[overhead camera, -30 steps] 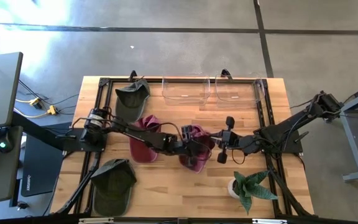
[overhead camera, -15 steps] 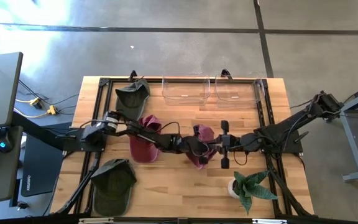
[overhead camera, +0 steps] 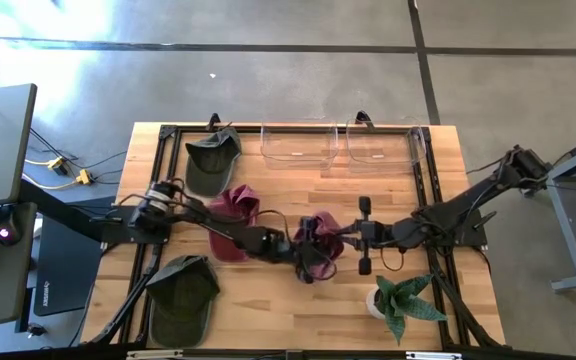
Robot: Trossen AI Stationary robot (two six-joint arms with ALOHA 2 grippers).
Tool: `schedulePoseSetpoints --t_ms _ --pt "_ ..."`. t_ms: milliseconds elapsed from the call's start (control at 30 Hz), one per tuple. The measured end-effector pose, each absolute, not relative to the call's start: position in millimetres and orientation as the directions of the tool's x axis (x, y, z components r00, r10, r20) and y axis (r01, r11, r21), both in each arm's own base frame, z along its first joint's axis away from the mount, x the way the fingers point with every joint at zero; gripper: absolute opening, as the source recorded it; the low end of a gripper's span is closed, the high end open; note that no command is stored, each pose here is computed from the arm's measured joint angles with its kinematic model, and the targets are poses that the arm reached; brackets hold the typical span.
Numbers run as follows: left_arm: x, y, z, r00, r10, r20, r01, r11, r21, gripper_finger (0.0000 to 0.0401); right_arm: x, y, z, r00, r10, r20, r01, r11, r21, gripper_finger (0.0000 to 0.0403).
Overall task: Pick & Place hat
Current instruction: Put the right red cap into the left transparent bin
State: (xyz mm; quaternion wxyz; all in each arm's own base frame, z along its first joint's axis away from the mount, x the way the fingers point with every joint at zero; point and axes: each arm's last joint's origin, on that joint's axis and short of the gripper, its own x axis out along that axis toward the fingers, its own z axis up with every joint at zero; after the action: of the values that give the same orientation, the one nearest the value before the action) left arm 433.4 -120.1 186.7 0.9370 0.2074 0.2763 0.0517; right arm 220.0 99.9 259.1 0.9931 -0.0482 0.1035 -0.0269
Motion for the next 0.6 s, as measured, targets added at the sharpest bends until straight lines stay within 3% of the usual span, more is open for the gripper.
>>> schedulePoseSetpoints --t_ms 267,433,500,600 --pt "432.4 -110.1 198.8 0.835 0.313 -0.453 -0.141 0.917 0.373 0.0005 217.6 100.0 262.8 0.981 -0.059 -0.185 0.043 0.995 -0.087 0.0017" --pt "454.6 -92.7 178.7 0.865 0.388 -0.318 -0.284 0.901 0.327 0.0005 218.0 101.2 262.5 0.982 0.0 -0.188 -0.014 0.997 -0.074 0.0015" --pt "464.5 -86.7 178.0 0.911 0.344 -0.228 -0.276 0.918 0.284 0.0005 218.3 102.2 263.6 0.984 0.029 -0.178 -0.04 0.997 -0.063 0.0016" --pt "472.5 -82.4 173.8 0.969 0.176 -0.174 -0.132 0.963 0.237 0.0005 218.3 103.5 264.2 0.982 0.074 -0.175 -0.085 0.995 -0.056 0.0017"
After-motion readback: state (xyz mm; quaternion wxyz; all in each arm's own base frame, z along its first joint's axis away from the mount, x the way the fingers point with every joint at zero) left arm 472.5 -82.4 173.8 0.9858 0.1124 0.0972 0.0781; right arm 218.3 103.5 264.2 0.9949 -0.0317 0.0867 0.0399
